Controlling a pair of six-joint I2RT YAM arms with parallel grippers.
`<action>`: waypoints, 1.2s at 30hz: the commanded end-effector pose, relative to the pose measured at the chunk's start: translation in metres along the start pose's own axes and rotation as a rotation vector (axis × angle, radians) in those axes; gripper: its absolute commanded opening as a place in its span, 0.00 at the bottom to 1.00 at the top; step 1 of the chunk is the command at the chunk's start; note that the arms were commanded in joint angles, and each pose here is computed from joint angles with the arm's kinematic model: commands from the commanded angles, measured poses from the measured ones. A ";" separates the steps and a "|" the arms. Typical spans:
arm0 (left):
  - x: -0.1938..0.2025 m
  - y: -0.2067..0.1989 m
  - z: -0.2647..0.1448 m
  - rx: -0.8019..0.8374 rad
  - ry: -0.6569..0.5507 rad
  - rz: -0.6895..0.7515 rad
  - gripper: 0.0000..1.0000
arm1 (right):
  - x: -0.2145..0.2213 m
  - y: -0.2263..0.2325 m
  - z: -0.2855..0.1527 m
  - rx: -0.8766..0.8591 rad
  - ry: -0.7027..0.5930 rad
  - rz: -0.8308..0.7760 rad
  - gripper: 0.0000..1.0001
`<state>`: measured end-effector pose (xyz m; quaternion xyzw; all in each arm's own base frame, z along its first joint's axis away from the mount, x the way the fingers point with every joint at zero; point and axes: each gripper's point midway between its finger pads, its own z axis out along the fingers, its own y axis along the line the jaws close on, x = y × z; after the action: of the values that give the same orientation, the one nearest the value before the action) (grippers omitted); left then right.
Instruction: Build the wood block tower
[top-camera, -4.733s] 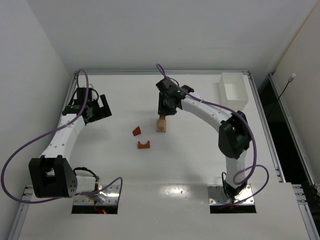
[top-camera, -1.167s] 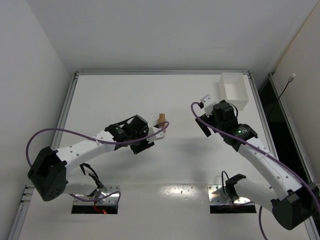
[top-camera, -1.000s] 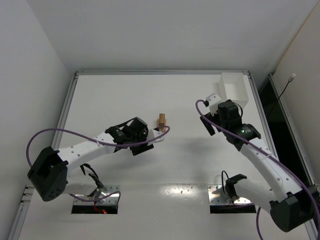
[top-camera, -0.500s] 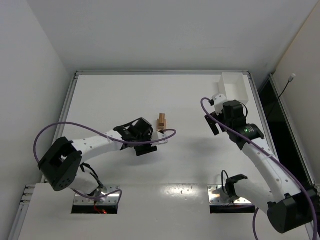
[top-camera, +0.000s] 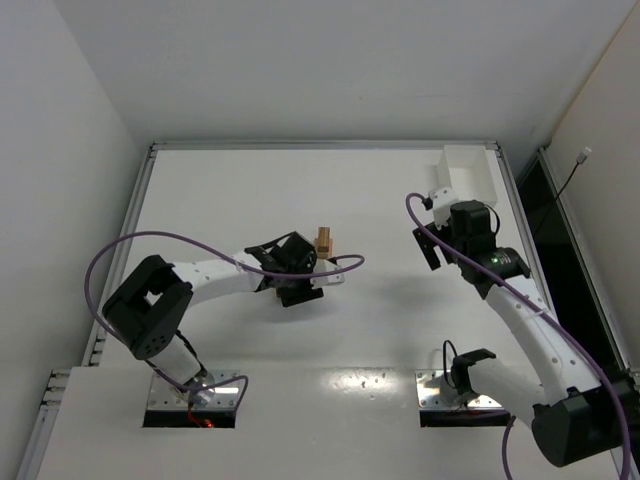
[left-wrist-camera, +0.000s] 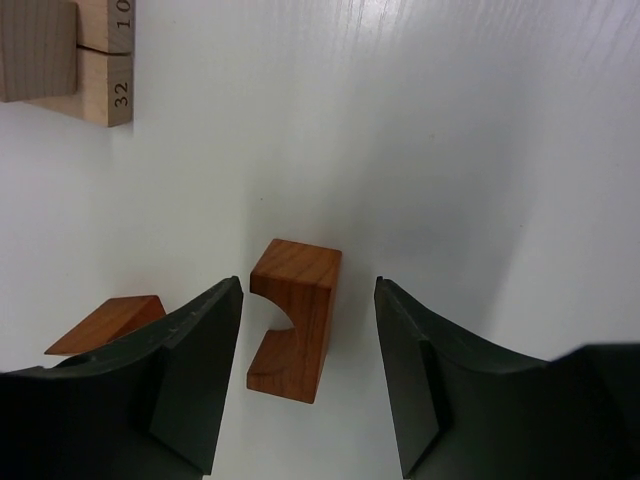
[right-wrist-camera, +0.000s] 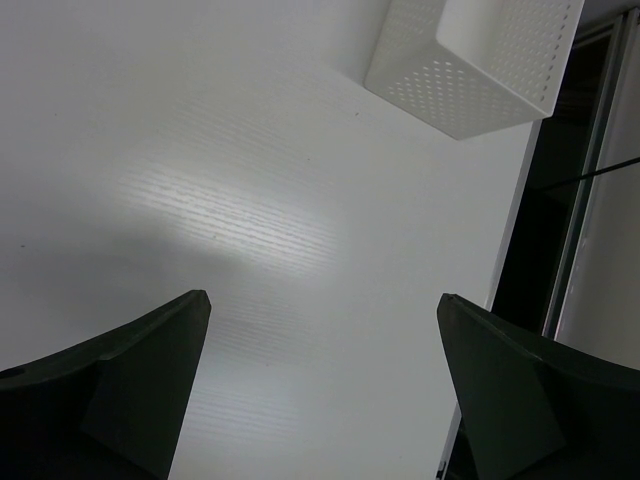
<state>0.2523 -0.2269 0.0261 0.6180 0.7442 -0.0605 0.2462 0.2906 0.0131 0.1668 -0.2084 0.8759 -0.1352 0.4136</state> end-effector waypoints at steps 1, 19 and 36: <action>-0.021 0.010 -0.002 -0.012 -0.065 0.024 0.52 | -0.016 -0.009 -0.007 0.019 -0.055 0.035 0.94; 0.010 0.021 -0.015 -0.041 -0.033 -0.061 0.55 | -0.013 -0.001 -0.003 -0.030 -0.051 0.059 0.94; 0.024 0.005 0.002 0.064 0.027 -0.075 0.30 | -0.012 0.001 -0.001 -0.042 -0.045 0.057 0.94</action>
<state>0.2536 -0.2005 0.0158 0.5914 0.7729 -0.0698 0.2190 0.2904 0.0175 0.1632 -0.2035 0.8808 -0.1068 0.4139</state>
